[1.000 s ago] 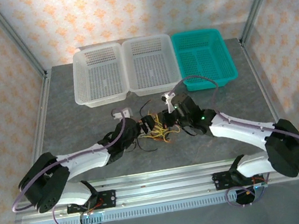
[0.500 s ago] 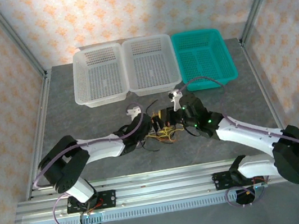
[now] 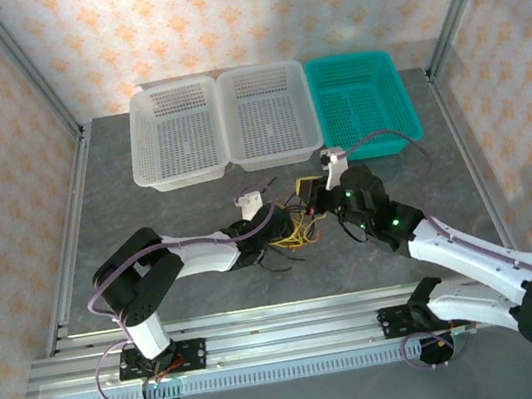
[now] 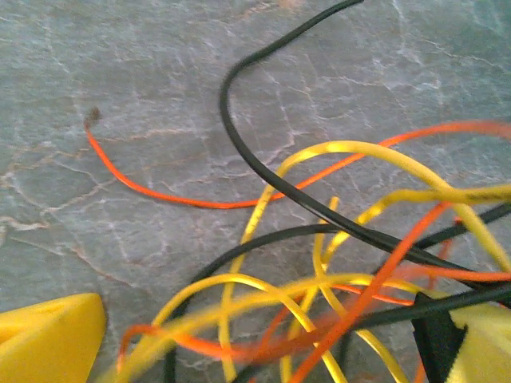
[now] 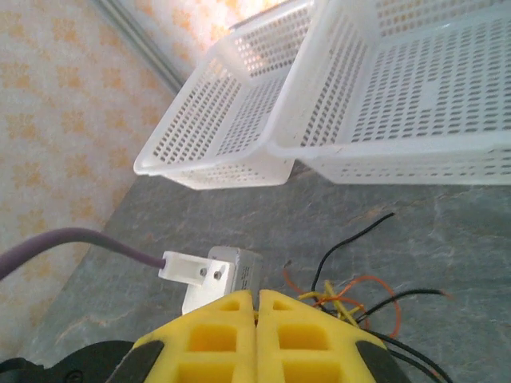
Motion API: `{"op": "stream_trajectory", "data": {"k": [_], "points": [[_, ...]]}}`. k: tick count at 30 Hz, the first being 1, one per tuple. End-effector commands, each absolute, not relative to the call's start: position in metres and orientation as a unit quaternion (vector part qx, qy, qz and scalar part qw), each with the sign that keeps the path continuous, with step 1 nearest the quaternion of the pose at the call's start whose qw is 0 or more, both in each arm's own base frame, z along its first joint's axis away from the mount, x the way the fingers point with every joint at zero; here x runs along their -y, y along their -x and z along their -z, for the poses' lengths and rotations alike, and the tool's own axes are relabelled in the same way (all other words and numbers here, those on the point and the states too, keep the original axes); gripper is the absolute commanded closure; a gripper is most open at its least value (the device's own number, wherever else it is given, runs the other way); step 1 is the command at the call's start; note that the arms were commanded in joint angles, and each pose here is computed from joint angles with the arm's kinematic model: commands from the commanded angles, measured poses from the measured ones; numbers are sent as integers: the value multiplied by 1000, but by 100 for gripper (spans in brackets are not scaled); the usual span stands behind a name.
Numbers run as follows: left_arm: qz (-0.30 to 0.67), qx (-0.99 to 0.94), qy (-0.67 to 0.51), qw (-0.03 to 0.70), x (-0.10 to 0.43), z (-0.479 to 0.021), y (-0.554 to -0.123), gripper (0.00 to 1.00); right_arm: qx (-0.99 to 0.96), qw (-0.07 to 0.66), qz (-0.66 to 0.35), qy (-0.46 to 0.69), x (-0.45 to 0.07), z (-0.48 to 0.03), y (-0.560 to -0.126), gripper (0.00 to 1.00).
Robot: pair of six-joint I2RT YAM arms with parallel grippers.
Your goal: Untangle the cables
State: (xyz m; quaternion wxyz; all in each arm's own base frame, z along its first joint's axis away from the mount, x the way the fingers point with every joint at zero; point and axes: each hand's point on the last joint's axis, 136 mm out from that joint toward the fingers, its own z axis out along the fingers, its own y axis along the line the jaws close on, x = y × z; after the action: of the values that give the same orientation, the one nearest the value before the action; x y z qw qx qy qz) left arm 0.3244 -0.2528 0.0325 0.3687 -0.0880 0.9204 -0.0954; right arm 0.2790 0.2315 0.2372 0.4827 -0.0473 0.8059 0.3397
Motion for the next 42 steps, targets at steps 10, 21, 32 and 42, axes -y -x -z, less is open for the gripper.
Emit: {"op": "stream_trajectory", "data": {"k": [10, 21, 32, 42], "points": [[-76, -929, 82, 353, 195, -7, -313, 0, -784, 586, -198, -54, -153, -290, -295, 100], [-111, -928, 107, 338, 156, -1, -316, 0, -775, 600, -123, -155, -87, -296, -299, 100], [-136, -928, 123, 325, 128, 8, -315, 0, -764, 613, -57, -195, -40, -308, -293, 100], [-153, -927, 132, 315, 111, 14, -309, 0, -752, 614, 54, -234, 4, -321, -289, 100]]}}
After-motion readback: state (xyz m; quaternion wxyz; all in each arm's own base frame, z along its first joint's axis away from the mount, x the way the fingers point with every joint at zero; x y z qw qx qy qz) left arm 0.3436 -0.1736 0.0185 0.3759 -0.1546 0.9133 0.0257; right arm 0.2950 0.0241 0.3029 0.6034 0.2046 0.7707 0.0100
